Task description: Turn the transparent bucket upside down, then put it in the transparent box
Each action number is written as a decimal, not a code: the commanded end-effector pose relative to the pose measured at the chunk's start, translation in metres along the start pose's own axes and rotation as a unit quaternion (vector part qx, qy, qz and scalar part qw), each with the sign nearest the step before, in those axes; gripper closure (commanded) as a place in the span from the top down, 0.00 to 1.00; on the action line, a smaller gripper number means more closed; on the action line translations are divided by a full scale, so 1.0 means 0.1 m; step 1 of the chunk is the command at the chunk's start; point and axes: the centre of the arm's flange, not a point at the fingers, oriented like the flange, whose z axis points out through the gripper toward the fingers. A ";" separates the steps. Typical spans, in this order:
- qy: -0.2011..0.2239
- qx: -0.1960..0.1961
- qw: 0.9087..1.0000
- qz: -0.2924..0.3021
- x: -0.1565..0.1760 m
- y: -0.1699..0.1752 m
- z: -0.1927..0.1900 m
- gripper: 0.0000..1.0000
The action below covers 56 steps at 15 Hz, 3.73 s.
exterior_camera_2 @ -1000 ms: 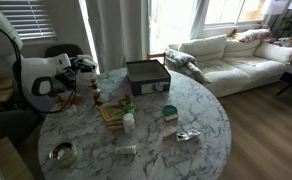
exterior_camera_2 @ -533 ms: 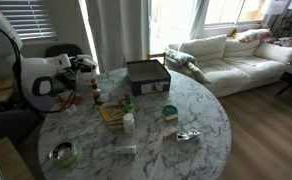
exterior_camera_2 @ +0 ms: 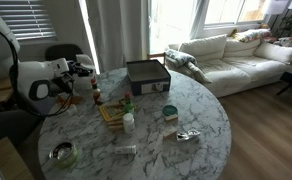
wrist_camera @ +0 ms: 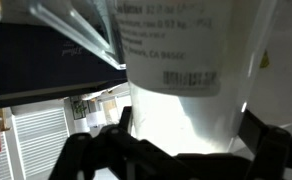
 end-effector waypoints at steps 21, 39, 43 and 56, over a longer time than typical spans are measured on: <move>-0.323 0.017 0.945 -0.042 0.49 0.30 0.10 1.00; -0.476 0.011 0.871 -0.126 1.14 0.27 0.23 1.00; -0.458 0.010 0.880 -0.129 1.34 0.26 0.18 1.00; -0.452 0.198 0.852 -0.173 2.64 0.66 -0.82 1.00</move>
